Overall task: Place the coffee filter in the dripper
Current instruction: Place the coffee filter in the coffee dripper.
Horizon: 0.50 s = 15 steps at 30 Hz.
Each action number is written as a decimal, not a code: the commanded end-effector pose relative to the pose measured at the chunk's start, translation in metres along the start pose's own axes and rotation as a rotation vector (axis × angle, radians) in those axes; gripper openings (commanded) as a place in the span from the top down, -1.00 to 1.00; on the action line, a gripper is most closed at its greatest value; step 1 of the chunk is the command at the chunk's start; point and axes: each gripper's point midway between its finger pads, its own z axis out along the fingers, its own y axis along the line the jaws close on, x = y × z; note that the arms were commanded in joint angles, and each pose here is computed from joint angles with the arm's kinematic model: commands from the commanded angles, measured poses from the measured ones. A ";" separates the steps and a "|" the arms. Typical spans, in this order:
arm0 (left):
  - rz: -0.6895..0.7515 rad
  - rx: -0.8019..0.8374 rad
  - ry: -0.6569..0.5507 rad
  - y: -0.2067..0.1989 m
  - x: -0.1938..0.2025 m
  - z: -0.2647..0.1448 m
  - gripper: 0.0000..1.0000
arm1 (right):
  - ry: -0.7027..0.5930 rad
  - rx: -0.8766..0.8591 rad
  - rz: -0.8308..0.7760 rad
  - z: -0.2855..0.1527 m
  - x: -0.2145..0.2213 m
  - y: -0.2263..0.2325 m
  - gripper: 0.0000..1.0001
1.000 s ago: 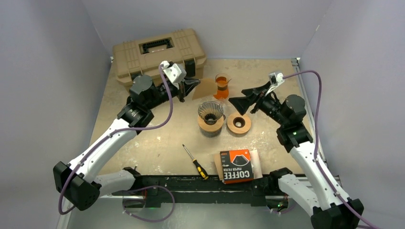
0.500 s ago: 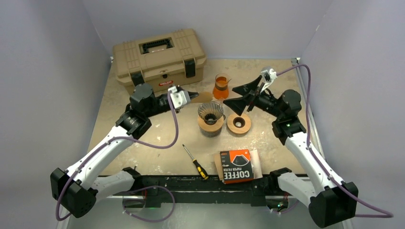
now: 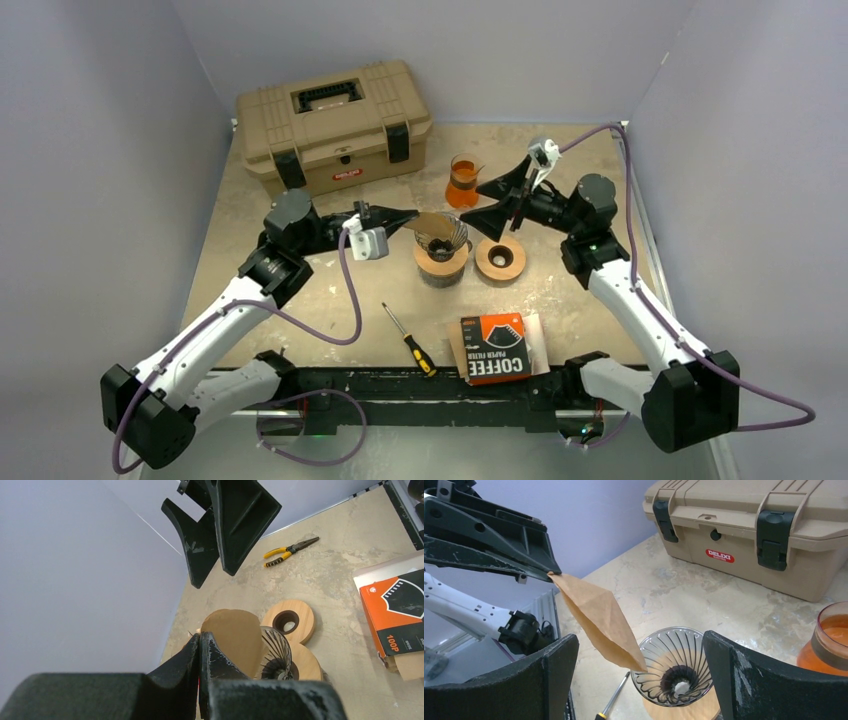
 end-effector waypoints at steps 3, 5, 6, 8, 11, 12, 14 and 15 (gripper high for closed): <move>0.074 -0.002 -0.102 0.004 -0.028 -0.003 1.00 | 0.003 -0.049 -0.091 0.006 -0.011 0.012 -0.92; 0.069 -0.003 -0.106 0.004 -0.030 -0.004 1.00 | 0.010 -0.045 -0.088 0.009 -0.008 0.009 -0.87; 0.067 -0.007 -0.104 0.004 -0.030 -0.004 1.00 | 0.014 -0.048 -0.091 0.010 -0.007 0.009 -0.85; 0.066 -0.012 -0.105 0.005 -0.031 -0.005 1.00 | 0.023 -0.043 -0.095 0.013 -0.006 0.007 -0.77; 0.063 -0.020 -0.112 0.006 -0.033 -0.005 1.00 | 0.036 -0.046 -0.099 0.016 -0.004 0.007 -0.71; 0.062 -0.021 -0.115 0.007 -0.033 -0.005 1.00 | 0.038 -0.042 -0.099 0.017 -0.003 0.007 -0.70; 0.057 -0.018 -0.122 0.006 -0.035 -0.005 1.00 | 0.046 -0.040 -0.100 0.019 0.000 0.007 -0.70; 0.053 -0.018 -0.123 0.006 -0.034 -0.004 1.00 | 0.051 -0.044 -0.100 0.021 0.002 0.008 -0.69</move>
